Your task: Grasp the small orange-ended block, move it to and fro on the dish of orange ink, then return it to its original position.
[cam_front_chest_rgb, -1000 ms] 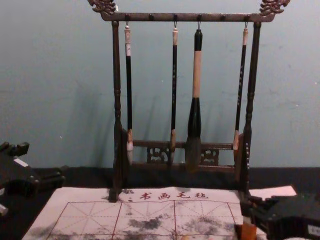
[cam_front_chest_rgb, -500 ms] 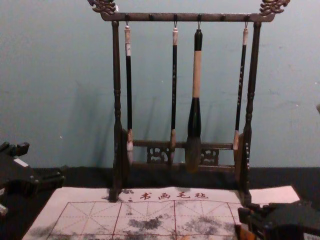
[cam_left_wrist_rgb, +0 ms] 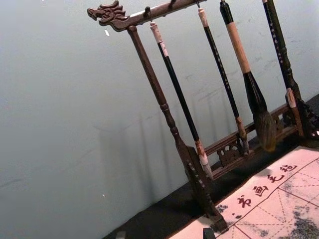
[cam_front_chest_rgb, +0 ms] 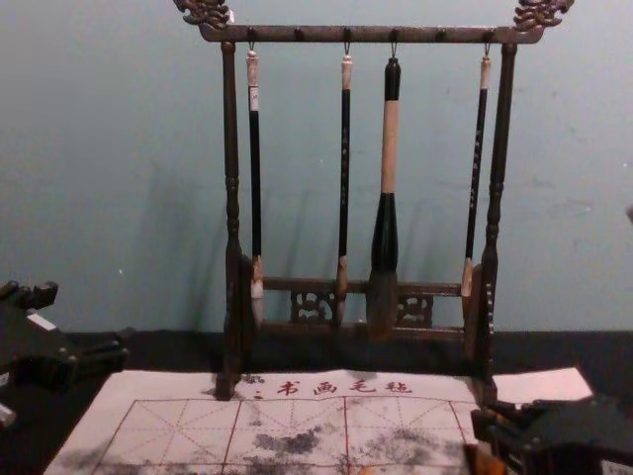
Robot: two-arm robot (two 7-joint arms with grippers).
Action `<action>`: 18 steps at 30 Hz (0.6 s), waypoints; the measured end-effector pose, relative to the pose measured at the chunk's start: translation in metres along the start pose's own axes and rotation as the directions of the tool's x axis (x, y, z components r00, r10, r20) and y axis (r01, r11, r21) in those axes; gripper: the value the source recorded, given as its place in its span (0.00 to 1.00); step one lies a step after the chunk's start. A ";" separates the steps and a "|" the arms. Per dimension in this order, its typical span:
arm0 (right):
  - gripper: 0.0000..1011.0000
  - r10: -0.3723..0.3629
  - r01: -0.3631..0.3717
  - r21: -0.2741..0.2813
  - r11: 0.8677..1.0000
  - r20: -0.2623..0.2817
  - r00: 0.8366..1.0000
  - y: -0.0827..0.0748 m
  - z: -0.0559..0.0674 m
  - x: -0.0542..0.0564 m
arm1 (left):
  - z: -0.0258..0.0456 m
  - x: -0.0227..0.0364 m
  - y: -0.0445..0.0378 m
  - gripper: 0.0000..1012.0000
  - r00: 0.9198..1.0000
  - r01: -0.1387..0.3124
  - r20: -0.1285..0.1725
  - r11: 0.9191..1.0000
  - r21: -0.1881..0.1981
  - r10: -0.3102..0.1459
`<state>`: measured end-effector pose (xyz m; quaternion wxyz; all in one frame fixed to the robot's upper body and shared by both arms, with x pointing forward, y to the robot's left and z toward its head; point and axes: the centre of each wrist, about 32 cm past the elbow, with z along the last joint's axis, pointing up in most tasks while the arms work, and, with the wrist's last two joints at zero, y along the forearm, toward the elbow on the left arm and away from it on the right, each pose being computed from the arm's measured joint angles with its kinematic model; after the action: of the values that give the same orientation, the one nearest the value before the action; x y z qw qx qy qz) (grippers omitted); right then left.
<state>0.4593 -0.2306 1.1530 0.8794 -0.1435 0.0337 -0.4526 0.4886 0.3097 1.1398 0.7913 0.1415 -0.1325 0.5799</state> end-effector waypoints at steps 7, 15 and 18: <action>0.36 0.000 0.000 0.000 1.000 -0.001 1.000 0.000 0.000 0.000 | 0.0000 0.0000 0.0000 0.99 1.000 0.000 0.000 1.000 0.000 0.000; 0.60 0.000 0.000 0.000 1.000 -0.001 1.000 0.000 0.000 0.000 | 0.0000 0.0000 0.0000 0.99 1.000 0.000 0.000 1.000 0.000 0.000; 0.68 0.001 -0.001 0.000 1.000 -0.001 1.000 0.000 0.000 0.000 | 0.0000 0.0000 0.0000 0.99 1.000 0.000 0.000 1.000 0.000 0.000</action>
<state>0.4593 -0.2309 1.1534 0.8795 -0.1432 0.0343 -0.4525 0.4886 0.3097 1.1398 0.7913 0.1415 -0.1325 0.5799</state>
